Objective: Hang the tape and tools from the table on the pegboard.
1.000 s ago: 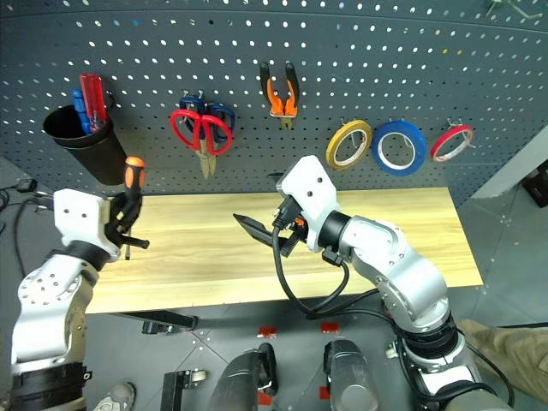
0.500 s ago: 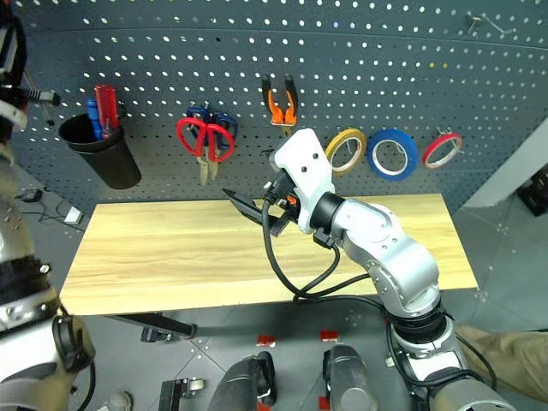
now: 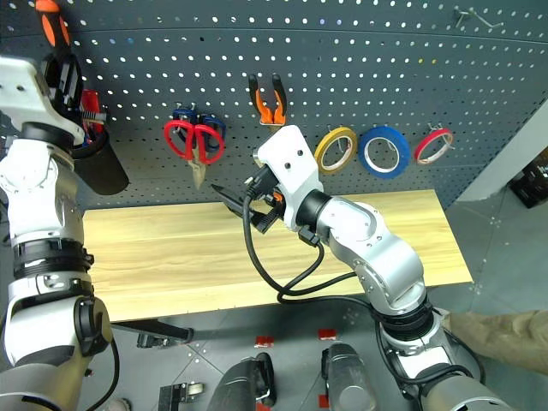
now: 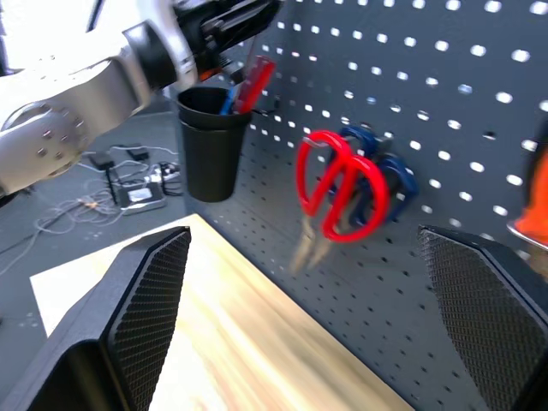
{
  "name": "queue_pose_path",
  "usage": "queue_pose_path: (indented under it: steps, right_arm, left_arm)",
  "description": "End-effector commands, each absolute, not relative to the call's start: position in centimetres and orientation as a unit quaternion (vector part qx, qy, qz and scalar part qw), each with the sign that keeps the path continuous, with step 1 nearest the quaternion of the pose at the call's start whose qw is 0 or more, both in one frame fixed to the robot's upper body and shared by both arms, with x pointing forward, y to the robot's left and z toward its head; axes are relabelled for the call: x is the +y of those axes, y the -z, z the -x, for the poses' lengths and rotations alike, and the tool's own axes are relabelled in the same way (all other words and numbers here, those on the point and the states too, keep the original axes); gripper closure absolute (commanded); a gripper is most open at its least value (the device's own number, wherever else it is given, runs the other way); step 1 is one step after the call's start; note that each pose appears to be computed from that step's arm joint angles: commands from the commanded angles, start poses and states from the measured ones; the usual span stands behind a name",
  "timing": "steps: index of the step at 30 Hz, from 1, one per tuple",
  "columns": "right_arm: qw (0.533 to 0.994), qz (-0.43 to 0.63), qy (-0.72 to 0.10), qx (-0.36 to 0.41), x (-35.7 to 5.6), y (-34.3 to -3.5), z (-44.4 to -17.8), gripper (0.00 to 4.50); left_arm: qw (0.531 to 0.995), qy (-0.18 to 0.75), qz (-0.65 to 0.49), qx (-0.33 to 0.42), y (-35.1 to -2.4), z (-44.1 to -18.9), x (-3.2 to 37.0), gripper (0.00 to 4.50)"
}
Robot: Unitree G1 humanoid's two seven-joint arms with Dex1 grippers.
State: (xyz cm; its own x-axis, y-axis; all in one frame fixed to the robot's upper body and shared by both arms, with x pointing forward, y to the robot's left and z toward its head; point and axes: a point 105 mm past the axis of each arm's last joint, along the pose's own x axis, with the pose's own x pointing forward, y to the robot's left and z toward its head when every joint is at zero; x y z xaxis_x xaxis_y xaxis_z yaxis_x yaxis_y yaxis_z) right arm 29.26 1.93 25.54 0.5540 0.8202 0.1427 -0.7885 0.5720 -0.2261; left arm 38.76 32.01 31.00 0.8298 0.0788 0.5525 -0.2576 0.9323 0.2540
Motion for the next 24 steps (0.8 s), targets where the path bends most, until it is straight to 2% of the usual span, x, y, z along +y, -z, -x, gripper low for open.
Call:
queue_pose_path:
  steps: [1, 2, 8, 13, 18, 22, 24]
  right_arm:
    - [0.871, 0.069, -0.465, -0.144, 2.2, -26.7, -28.3, 0.0]
    - [0.87, 0.07, -0.466, -0.144, 2.2, -26.7, -28.3, 0.0]
    - [0.87, 0.073, -0.466, -0.143, 2.2, -26.6, -28.4, 0.0]
    - [0.873, 0.076, -0.46, -0.142, 1.9, -26.3, -28.5, 0.0]
    - [0.892, 0.061, -0.432, -0.12, -0.1, -24.8, -29.2, 0.0]
    - [0.903, 0.048, -0.413, -0.104, -1.6, -23.5, -29.8, 0.0]
    - [0.919, 0.047, -0.381, -0.091, -3.1, -22.6, -30.7, 0.0]
  left_arm:
    - [0.927, -0.112, -0.173, -0.314, -33.0, -37.2, 32.8, 4.0]
    - [0.927, -0.113, -0.172, -0.312, -32.7, -37.2, 32.8, 4.0]
    - [0.924, -0.116, -0.164, -0.326, -32.3, -36.9, 32.3, 2.12]
    - [0.917, -0.045, -0.185, -0.35, -32.5, -36.0, 28.5, 0.53]
    - [0.951, -0.003, -0.166, -0.262, -27.6, -34.8, 27.0, 0.53]
    - [0.987, -0.021, -0.088, -0.135, -22.1, -33.9, 28.2, 0.53]
    - [0.99, -0.069, -0.093, -0.076, -19.4, -33.0, 29.4, 0.53]
